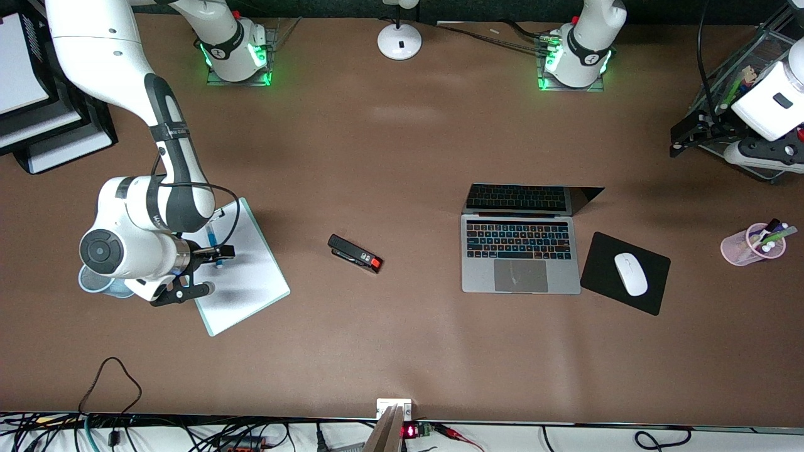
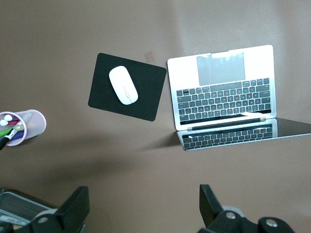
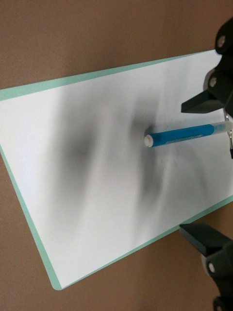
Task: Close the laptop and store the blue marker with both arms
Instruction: 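Close the right gripper on the marker while the left gripper reaches out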
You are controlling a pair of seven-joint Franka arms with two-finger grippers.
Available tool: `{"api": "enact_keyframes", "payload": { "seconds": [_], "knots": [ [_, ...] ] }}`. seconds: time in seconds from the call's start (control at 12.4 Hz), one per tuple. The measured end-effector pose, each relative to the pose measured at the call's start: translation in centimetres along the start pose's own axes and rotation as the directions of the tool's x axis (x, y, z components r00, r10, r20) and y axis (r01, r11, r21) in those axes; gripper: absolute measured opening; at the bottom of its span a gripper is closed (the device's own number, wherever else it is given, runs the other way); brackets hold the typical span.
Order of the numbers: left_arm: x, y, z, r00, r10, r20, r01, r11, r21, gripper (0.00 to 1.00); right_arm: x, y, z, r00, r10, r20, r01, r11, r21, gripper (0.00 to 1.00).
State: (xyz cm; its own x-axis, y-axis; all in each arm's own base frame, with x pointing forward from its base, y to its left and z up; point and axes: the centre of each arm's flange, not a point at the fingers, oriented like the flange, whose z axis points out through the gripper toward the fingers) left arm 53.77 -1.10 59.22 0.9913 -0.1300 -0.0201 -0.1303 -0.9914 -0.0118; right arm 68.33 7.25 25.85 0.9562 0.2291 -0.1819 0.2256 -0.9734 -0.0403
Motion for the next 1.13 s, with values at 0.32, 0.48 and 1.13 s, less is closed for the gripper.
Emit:
{"api": "enact_keyframes", "payload": {
  "seconds": [0.32, 0.48, 1.13],
  "knots": [
    [0.5, 0.0, 1.9, 0.998, 0.0, 0.062, 0.0, 1.0, -0.005, 1.0, 0.5, -0.1, 0.6, 1.0, -0.011, -0.022, 0.011, 1.0, -0.008, 1.0],
    [1.1, 0.0, 3.3, 0.996, 0.0, 0.095, 0.0, 1.0, -0.008, 1.0, 0.7, 0.0, 1.4, 0.999, -0.026, -0.025, 0.025, 1.0, -0.012, 1.0],
    [4.2, -0.3, 6.0, 0.986, -0.001, 0.168, 0.002, 1.0, -0.01, 0.61, 0.9, 0.6, 3.5, 0.996, -0.086, 0.006, 0.086, 0.994, -0.07, 0.93]
  ]
}}
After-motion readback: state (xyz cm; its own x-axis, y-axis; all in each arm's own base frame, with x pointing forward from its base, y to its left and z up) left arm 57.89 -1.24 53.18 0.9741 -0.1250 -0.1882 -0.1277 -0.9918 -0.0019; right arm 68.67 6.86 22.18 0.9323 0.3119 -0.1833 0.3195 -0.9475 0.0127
